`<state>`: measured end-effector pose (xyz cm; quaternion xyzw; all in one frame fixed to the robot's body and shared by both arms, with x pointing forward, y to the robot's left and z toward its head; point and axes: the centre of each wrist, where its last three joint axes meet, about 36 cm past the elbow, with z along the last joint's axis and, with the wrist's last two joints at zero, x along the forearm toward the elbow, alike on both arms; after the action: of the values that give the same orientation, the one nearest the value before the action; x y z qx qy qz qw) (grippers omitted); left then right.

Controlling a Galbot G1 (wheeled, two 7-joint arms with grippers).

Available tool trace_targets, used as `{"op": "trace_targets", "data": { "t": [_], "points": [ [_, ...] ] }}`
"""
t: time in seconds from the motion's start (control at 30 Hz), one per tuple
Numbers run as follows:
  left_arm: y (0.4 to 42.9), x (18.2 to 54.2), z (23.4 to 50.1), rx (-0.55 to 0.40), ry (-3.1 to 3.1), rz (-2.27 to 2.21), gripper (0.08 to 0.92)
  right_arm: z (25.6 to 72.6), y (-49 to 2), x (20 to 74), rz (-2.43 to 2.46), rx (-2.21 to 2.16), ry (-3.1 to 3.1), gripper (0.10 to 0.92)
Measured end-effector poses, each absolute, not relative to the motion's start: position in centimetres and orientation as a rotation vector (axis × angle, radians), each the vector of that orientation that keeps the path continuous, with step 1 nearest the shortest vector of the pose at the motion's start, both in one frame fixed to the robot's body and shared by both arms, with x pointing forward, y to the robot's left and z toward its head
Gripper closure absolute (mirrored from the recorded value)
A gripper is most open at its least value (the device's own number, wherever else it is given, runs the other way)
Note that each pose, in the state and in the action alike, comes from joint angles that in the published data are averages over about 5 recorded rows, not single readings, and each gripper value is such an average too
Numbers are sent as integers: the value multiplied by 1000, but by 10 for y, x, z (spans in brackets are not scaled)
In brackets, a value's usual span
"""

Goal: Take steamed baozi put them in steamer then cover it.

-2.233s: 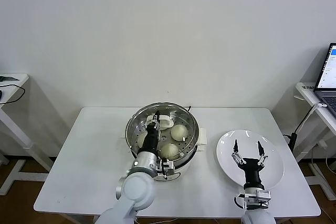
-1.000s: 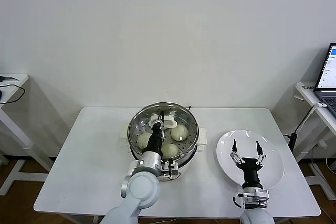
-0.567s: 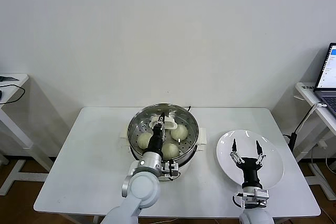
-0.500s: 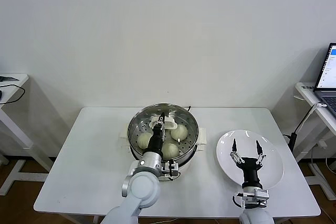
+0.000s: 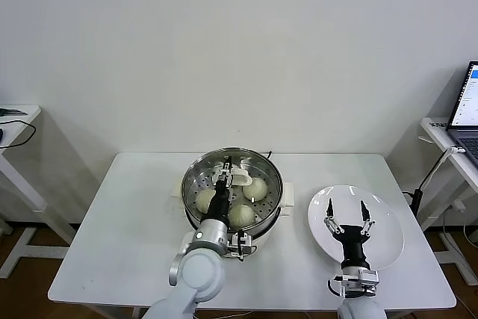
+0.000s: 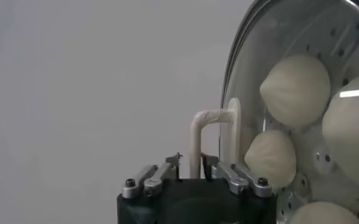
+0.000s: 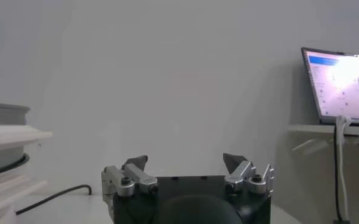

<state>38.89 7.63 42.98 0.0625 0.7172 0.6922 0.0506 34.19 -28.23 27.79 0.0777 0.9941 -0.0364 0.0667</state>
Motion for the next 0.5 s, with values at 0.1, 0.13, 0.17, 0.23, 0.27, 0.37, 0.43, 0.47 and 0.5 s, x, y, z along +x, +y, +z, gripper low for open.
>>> {"op": "trace_targets", "data": {
  "t": [0.1, 0.13, 0.17, 0.23, 0.27, 0.37, 0.43, 0.47, 0.5],
  "points": [
    [78, 383, 433, 192, 2188, 2092, 389, 279, -282, 343, -111, 231, 2995, 200],
    [79, 381, 435, 194, 2190, 2085, 354, 279, -282, 343, -111, 230, 2994, 200],
    [80, 379, 436, 196, 2192, 2079, 328, 280, -282, 343, -113, 230, 2994, 200],
    [82, 373, 439, 199, 2197, 2065, 268, 280, -282, 344, -116, 230, 2993, 200],
    [84, 370, 441, 200, 2200, 2057, 243, 281, -283, 344, -118, 230, 2993, 200],
    [89, 361, 447, 199, 2206, 2032, 190, 281, -283, 345, -122, 230, 2996, 200],
    [93, 355, 452, 198, 2210, 2014, 180, 282, -283, 346, -122, 232, 3000, 200],
    [96, 351, 455, 198, 2213, 2003, 178, 282, -283, 346, -121, 233, 3003, 200],
    [98, 348, 457, 198, 2216, 1991, 178, 283, -282, 346, -120, 235, 3006, 200]
  ]
}}
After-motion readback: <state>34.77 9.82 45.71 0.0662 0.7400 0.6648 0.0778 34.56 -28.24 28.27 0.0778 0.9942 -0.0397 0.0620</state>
